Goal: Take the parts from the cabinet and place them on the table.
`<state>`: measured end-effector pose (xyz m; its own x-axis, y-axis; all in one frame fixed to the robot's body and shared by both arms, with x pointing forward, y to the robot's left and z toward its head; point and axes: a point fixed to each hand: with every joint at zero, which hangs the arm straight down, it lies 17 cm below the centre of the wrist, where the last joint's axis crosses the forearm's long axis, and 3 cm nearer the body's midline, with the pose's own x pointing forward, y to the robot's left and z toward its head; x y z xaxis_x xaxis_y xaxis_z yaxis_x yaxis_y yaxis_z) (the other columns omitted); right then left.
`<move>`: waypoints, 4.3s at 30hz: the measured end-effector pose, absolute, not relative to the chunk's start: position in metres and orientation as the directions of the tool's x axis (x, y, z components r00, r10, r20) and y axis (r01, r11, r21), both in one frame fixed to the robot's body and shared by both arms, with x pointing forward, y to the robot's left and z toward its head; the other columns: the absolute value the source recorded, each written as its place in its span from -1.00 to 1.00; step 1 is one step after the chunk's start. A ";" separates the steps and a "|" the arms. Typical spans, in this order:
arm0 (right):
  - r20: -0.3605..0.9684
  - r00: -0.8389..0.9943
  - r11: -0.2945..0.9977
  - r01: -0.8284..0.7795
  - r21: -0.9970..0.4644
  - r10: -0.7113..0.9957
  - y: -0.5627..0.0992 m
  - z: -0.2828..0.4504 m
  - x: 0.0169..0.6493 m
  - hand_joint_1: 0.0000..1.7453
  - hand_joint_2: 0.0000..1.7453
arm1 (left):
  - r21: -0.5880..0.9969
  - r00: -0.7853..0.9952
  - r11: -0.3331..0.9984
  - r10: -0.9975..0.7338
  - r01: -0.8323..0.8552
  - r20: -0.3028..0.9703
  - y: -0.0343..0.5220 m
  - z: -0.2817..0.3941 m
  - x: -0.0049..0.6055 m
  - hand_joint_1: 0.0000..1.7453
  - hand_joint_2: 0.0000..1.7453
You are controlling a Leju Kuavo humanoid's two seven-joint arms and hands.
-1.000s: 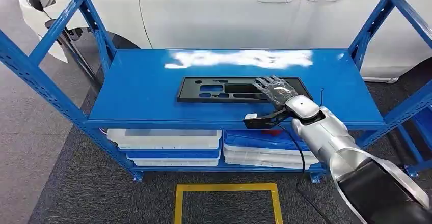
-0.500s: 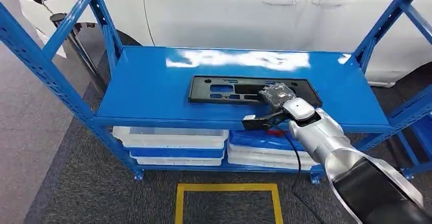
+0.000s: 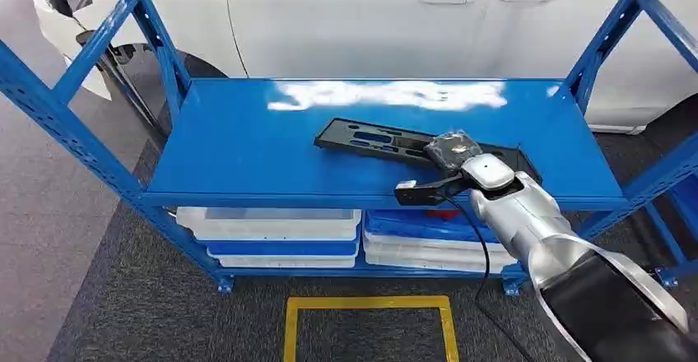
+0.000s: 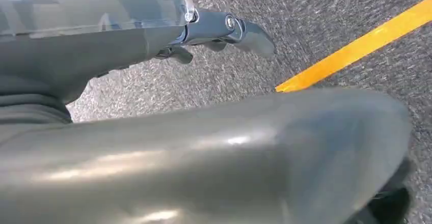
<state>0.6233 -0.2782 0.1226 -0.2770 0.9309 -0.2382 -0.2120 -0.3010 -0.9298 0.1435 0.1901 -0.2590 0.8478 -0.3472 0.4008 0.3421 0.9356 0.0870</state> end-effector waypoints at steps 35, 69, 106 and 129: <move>0.664 -0.522 0.577 -0.800 -0.164 -0.536 -0.042 0.308 0.296 1.00 1.00 | 0.179 0.854 0.945 -0.324 0.274 0.407 0.211 -0.258 0.157 -1.00 1.00; 0.724 -0.425 0.591 -0.806 -0.029 -0.543 -0.005 0.296 0.249 1.00 1.00 | 0.225 0.869 0.937 -0.335 0.266 0.364 0.223 -0.259 0.160 -1.00 1.00; 0.770 -0.383 0.624 -0.781 0.025 -0.511 -0.011 0.271 0.255 1.00 1.00 | 0.185 0.876 0.939 -0.339 0.291 0.344 0.211 -0.262 0.144 -1.00 1.00; 0.773 -0.385 0.642 -0.766 0.037 -0.504 -0.022 0.265 0.250 1.00 1.00 | 0.193 0.864 0.936 -0.348 0.296 0.364 0.209 -0.261 0.148 -1.00 1.00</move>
<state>0.2503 -0.0223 0.2650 -0.3848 -0.5039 0.7733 -0.7657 0.6421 0.0374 0.1483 0.2094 -0.2607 0.8642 -0.3478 0.3636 0.2956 0.9357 0.1926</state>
